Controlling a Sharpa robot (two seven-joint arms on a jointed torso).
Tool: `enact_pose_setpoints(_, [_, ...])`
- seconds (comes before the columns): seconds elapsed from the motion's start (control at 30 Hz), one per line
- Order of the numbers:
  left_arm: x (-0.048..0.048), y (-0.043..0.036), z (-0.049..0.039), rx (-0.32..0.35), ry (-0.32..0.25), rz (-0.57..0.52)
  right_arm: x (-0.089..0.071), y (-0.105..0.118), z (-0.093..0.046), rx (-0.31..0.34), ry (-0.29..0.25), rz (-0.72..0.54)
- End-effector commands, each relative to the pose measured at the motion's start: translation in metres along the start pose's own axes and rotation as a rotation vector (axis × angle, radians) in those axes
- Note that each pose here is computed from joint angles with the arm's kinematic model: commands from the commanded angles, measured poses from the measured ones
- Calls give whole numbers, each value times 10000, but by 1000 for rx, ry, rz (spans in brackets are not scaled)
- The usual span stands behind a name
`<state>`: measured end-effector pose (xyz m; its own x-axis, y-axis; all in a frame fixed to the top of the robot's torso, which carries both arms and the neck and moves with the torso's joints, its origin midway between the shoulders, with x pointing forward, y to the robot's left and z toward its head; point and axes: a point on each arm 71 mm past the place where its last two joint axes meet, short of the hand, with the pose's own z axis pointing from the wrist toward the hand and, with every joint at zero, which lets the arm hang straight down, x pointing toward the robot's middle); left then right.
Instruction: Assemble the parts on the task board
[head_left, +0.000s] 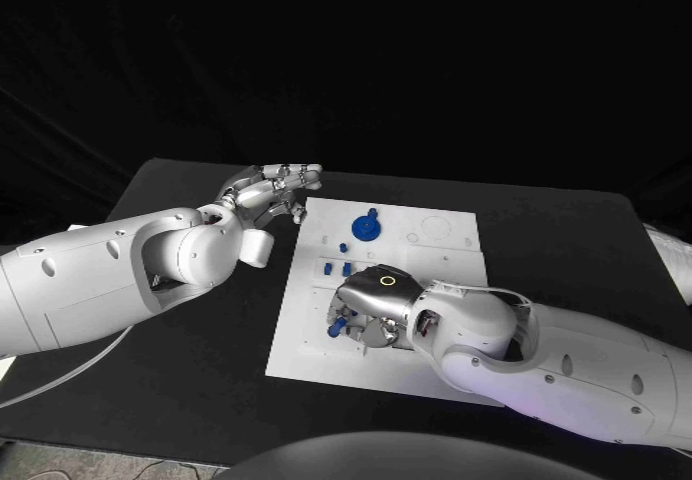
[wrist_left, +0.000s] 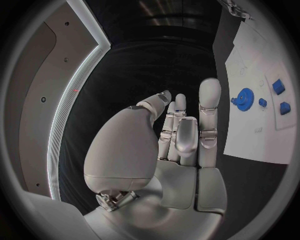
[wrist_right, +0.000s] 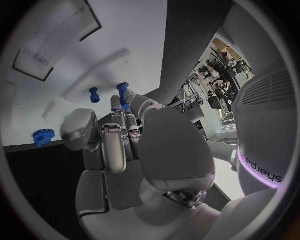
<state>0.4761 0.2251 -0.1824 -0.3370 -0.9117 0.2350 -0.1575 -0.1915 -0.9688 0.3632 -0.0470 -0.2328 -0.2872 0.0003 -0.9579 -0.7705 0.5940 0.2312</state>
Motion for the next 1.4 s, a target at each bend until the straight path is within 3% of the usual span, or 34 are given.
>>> enact_pose_setpoints(0.03, [26, -4, 0, 4, 22, -4, 31, 6, 23, 12, 31, -22])
enact_pose_setpoints(0.67, [28, -3, -5, 0, 24, -5, -1, 50, 85, -7, -16, -10])
enact_pose_setpoints(0.93, [25, -3, -5, -1, 24, -5, -58, 28, 22, -11, -91, 4])
enact_pose_setpoints(1.07, [17, -4, -7, -1, 22, -4, -98, 0, -77, -14, -127, 18])
enact_pose_setpoints(1.2, [11, -6, -12, -1, 21, -4, -219, -123, -312, 12, -199, 78])
enact_pose_setpoints(1.3, [5, -7, -19, -1, 19, -4, -336, -324, -546, 87, -236, 196])
enact_pose_setpoints(1.4, [-6, -9, -30, -1, 16, -3, -412, -528, -768, 187, -238, 313])
